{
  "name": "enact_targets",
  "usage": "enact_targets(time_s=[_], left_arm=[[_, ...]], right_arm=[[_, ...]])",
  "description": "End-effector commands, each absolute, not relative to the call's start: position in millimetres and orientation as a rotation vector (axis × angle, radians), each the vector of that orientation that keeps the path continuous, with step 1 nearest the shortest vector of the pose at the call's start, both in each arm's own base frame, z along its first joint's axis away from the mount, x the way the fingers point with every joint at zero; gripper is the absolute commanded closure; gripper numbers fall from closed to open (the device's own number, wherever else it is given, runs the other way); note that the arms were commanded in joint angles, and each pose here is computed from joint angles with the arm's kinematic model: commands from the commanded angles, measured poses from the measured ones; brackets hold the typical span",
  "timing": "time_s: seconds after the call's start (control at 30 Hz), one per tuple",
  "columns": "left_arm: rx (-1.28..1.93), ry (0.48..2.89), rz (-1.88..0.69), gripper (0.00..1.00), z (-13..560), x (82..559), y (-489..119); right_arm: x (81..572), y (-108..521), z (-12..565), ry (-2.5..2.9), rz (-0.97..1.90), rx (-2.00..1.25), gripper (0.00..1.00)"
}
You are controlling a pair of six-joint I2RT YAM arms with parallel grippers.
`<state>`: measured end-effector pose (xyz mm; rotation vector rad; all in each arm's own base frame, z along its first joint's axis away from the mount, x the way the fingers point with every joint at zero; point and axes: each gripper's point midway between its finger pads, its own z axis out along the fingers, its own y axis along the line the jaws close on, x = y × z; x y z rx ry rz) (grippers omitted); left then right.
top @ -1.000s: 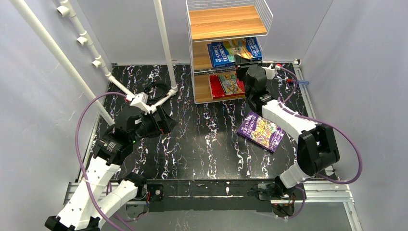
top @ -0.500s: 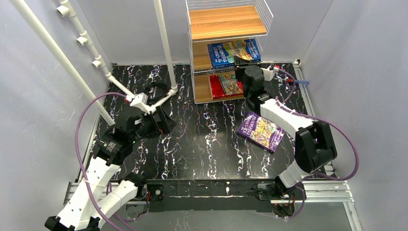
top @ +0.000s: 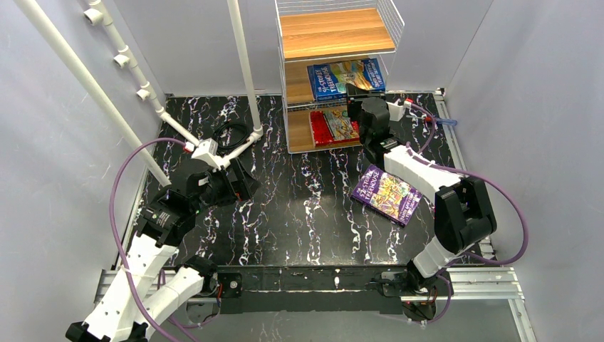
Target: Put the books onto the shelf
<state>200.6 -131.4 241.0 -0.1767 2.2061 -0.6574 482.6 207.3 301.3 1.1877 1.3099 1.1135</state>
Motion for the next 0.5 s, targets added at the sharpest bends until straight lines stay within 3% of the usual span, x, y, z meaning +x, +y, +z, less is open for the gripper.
enact_targets(time_s=[0.0, 0.47], left_arm=[[-0.178, 2.195, -0.630, 0.02, 244.3, 199.2, -125.3], [-0.180, 2.193, -0.632, 0.02, 245.2, 199.3, -125.3]], right_arm=[[492.2, 186.1, 361.7, 1.108, 1.194, 1.195, 0.99], [498.1, 184.4, 360.2, 1.139, 1.209, 1.210, 0.99]])
